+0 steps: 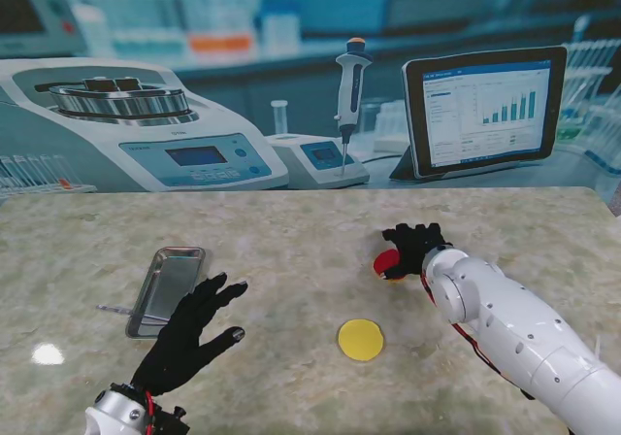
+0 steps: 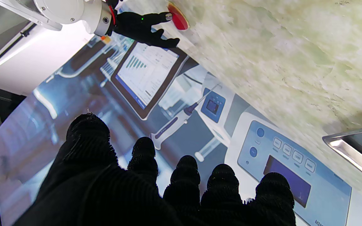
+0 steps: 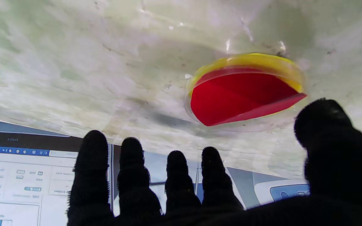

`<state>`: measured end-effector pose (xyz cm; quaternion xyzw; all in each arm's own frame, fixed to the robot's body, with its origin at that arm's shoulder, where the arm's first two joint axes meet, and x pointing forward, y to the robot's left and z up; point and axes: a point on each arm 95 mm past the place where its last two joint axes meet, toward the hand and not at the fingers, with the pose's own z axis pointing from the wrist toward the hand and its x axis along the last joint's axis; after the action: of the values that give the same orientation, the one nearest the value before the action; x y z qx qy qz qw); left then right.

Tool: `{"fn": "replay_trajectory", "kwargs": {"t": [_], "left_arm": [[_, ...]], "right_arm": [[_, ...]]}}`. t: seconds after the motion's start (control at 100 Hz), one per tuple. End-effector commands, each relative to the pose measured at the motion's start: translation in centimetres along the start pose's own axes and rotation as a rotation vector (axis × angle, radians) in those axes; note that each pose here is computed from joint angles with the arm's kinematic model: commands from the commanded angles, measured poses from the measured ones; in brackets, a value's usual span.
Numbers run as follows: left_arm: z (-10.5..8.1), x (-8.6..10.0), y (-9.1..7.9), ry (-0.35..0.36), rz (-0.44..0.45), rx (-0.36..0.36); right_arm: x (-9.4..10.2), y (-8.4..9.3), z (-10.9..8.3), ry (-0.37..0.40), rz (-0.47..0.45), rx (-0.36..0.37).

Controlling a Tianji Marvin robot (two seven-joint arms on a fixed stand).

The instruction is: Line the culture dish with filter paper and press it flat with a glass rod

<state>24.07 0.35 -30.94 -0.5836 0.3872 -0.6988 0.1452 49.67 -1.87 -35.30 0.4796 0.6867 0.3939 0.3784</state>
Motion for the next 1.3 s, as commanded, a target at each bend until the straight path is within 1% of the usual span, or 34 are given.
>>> {"fn": "replay_trajectory", "kwargs": {"t": [0.0, 0.33, 0.45, 0.54, 0.65, 0.82, 1.21, 1.29], "left_arm": [[-0.2, 0.0, 0.2, -0.002, -0.003, -0.006], [-0.2, 0.0, 0.3, -0.001, -0.005, -0.009], [-0.2, 0.0, 0.3, -0.001, -0.008, -0.012], [-0.2, -0.1, 0.3, -0.001, -0.014, -0.018], [-0.1, -0.3, 0.4, -0.003, -0.021, -0.025], [-0.1, -0.3, 0.5, -0.001, -0.036, -0.036], [0.1, 0.1, 1.4, 0.018, -0.067, -0.059], [0.0, 0.1, 1.6, 0.017, -0.068, -0.06]], "right_arm": [[0.2, -0.3, 0.0, -0.004, 0.005, 0.006], [0.4, 0.0, -0.2, 0.002, 0.025, -0.009], [0.8, 0.3, -0.9, 0.016, 0.048, -0.027], [1.2, 0.7, -1.7, 0.025, 0.087, -0.045], [2.0, 1.2, -3.2, 0.044, 0.133, -0.076], [3.6, 1.6, -6.1, 0.074, 0.202, -0.116], [7.9, 1.3, -12.9, 0.135, 0.396, -0.234], [8.7, 1.1, -14.2, 0.148, 0.449, -0.256]]}}
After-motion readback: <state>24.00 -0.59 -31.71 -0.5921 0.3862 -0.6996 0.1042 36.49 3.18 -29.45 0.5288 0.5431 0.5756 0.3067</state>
